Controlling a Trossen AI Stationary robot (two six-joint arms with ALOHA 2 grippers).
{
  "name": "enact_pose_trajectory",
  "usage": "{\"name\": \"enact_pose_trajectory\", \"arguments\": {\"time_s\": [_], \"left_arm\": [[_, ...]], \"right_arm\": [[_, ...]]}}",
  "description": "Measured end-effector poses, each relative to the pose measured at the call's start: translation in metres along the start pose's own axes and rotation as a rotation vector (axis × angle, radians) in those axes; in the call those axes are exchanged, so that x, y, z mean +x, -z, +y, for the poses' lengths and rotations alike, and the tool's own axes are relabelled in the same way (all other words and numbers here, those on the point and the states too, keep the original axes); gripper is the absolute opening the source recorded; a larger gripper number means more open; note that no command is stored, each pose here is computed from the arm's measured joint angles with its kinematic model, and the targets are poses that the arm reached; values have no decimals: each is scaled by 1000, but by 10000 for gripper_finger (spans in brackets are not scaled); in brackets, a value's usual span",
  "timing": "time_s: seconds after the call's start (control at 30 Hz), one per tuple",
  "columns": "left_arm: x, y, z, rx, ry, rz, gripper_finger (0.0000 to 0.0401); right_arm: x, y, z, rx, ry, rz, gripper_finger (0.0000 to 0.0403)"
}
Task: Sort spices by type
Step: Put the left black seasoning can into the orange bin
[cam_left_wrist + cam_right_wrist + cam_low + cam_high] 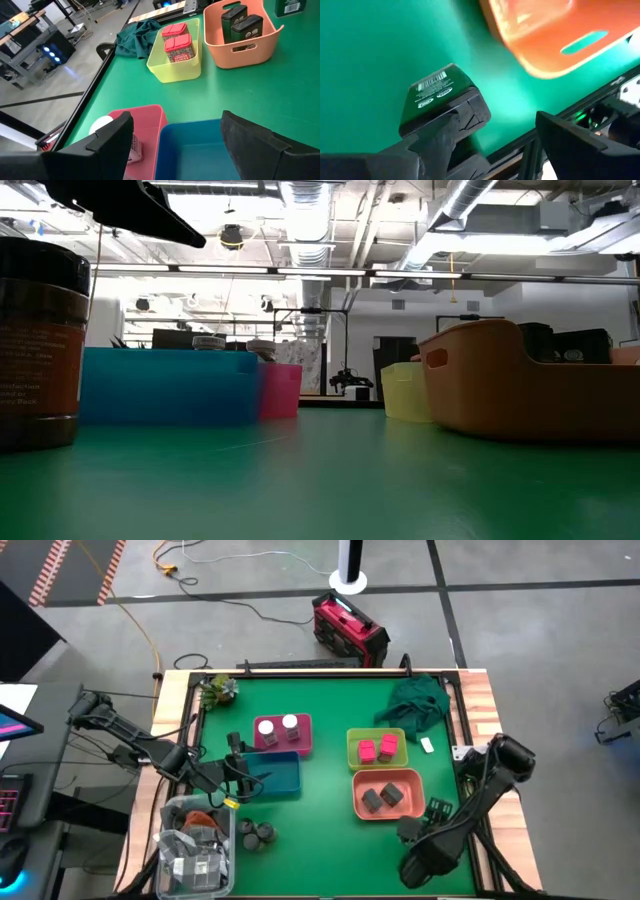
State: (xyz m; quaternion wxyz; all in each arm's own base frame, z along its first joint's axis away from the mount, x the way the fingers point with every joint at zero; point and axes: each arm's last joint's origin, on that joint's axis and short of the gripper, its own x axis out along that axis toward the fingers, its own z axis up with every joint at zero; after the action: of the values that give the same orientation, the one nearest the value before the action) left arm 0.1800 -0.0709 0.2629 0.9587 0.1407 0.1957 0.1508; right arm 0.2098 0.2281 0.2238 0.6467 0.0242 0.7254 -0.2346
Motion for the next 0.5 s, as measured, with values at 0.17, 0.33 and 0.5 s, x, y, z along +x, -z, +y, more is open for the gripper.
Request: {"name": "enact_pose_trajectory", "arguments": {"time_s": [0.17,0.33,0.5], "left_arm": [[0,0,0,1,0,1,283],[0,0,0,1,0,1,283],[0,0,0,1,0,2,283]], "right_arm": [[1,-10,-6,-11,22,-6,310],[-5,-8,-15,22,49,0,310],[-14,3,-23,86,36,-9,310]]}}
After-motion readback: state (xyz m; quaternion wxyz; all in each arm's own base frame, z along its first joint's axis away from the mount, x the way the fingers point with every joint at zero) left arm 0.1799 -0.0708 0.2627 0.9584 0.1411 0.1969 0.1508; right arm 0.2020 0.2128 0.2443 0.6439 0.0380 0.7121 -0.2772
